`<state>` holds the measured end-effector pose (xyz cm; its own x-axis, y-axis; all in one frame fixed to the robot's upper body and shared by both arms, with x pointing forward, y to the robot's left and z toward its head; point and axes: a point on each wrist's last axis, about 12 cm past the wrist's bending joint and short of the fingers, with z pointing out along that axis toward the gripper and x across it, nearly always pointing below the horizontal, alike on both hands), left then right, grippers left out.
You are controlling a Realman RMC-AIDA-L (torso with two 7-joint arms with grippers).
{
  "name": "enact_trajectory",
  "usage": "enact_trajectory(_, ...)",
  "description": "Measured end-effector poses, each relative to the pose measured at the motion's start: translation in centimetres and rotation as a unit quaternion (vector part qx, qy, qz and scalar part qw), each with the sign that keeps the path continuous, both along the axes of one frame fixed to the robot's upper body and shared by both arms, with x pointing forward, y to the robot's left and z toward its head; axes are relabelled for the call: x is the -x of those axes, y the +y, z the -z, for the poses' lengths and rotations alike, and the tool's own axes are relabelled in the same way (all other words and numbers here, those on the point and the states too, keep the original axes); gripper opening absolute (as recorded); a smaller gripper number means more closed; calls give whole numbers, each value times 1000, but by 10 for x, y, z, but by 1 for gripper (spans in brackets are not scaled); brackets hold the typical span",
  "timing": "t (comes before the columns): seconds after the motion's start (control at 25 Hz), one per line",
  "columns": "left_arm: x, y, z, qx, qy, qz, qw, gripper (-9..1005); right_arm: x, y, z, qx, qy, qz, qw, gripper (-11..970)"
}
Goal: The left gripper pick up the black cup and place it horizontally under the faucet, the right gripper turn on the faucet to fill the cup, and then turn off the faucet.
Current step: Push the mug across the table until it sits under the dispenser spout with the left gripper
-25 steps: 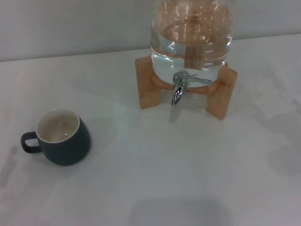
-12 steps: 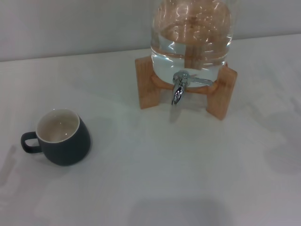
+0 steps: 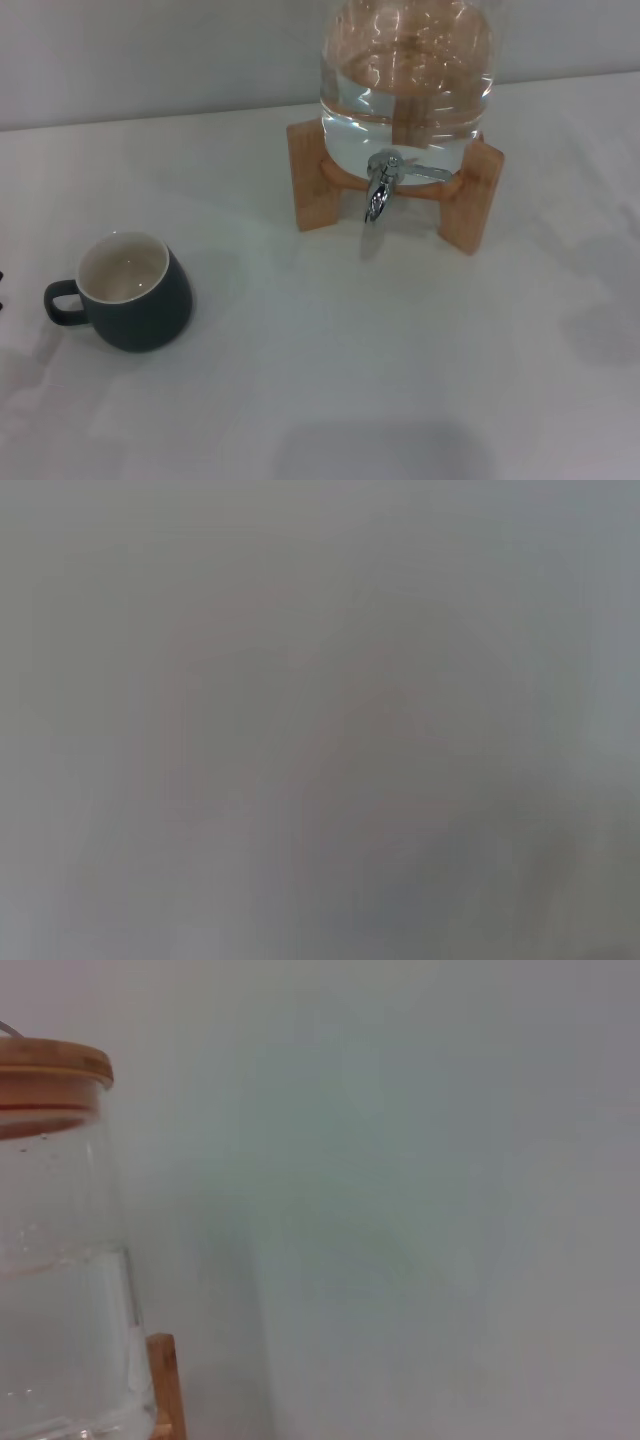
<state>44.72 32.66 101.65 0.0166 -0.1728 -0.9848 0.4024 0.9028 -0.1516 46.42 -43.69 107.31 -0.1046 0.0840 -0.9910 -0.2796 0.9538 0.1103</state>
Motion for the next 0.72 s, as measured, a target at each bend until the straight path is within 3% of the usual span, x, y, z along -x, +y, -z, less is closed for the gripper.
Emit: enact_trajectory(0.72,-10,-14,10,-37,18,-8,999,683,-2,-3,-3,3,-5,5,1000,854)
